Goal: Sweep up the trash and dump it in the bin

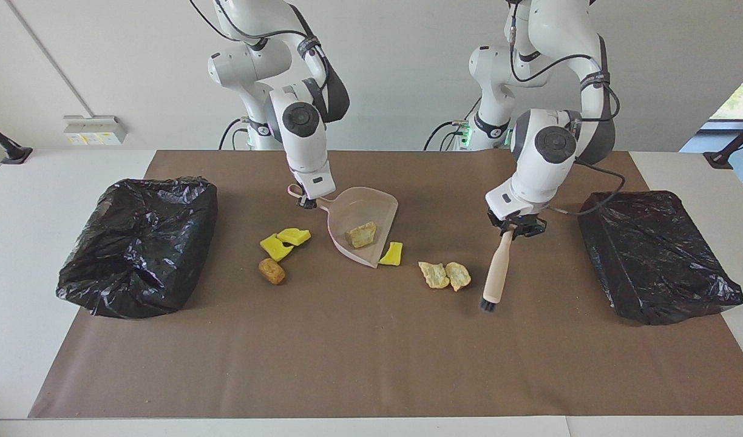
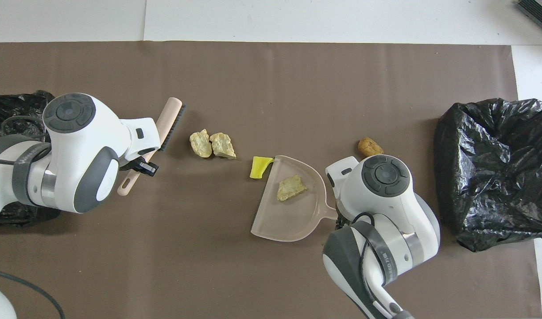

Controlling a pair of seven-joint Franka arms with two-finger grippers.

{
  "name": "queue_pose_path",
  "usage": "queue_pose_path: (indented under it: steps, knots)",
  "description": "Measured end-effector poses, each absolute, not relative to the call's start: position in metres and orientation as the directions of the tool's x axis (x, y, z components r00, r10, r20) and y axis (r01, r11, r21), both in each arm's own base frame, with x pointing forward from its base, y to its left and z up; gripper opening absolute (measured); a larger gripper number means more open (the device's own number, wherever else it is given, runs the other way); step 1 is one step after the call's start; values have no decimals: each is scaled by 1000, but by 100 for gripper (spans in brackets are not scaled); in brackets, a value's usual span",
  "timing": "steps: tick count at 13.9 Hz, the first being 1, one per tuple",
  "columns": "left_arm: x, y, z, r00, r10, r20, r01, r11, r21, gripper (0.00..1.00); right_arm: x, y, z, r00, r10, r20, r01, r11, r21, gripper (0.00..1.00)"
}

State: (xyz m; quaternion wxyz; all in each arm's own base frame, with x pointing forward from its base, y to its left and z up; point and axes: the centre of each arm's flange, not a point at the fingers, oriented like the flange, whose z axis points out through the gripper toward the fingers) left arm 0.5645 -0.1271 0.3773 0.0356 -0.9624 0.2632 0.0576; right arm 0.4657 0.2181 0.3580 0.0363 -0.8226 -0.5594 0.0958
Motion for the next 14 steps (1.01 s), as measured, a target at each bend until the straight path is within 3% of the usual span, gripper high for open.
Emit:
queue_pose_path:
  steps: [3, 6, 14]
  knots:
    - [567, -115, 365, 832, -533, -152, -543, -840, -23, 26, 461, 222, 353, 363, 924, -122, 910, -380, -165, 31]
    - [553, -156, 355, 785, -596, -169, -607, -795, -11, 26, 460, 223, 353, 367, 922, -123, 909, -384, -164, 31]
    - [473, -267, 346, 639, -747, -182, -756, -654, 29, 26, 458, 222, 351, 373, 920, -120, 908, -388, -160, 31]
